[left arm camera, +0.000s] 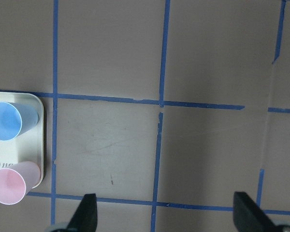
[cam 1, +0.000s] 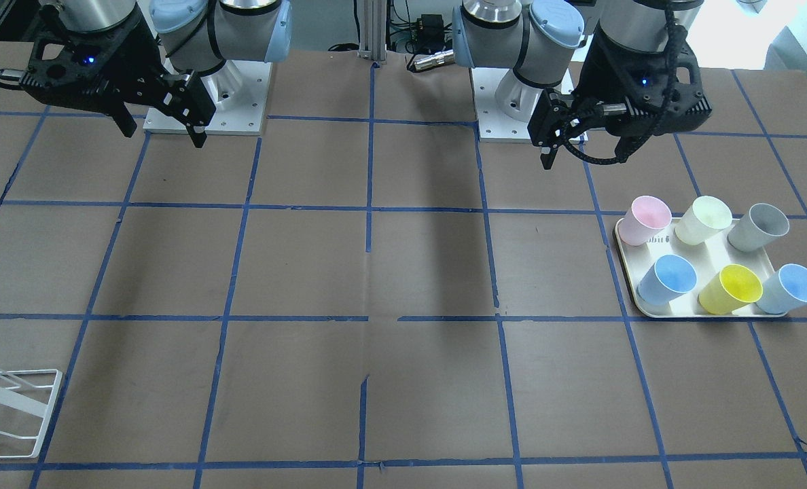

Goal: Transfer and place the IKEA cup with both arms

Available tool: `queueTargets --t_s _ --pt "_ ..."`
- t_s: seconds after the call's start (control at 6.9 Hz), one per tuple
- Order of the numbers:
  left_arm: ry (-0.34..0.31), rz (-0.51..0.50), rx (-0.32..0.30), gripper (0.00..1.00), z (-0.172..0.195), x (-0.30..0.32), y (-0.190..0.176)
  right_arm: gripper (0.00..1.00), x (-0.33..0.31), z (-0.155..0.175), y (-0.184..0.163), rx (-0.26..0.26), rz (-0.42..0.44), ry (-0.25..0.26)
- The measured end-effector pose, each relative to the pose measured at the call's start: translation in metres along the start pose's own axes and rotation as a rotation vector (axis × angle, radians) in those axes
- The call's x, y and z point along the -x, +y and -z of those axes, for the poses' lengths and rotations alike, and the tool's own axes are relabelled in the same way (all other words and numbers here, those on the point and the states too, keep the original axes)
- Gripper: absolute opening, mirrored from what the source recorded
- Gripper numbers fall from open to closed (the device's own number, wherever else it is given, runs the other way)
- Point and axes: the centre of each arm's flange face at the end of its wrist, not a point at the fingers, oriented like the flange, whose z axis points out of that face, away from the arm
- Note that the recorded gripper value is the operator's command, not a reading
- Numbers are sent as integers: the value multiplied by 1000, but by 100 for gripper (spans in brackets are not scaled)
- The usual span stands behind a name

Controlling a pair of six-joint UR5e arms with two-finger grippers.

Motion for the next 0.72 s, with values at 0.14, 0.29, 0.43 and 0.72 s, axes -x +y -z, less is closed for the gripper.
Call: queueTargets --t_s 0.14,0.29,0.43,0.72 --pt "41 14 -7 100 1 2 -10 100 0 0 0 2 1 0" --pt "54 20 -14 100 3 4 -17 100 0 -1 0 4 1 -1" --pt "56 17 -17 100 4 5 -20 100 0 -1 1 5 1 -2" --pt "44 9 -15 100 2 6 -21 100 1 -1 1 5 1 -4"
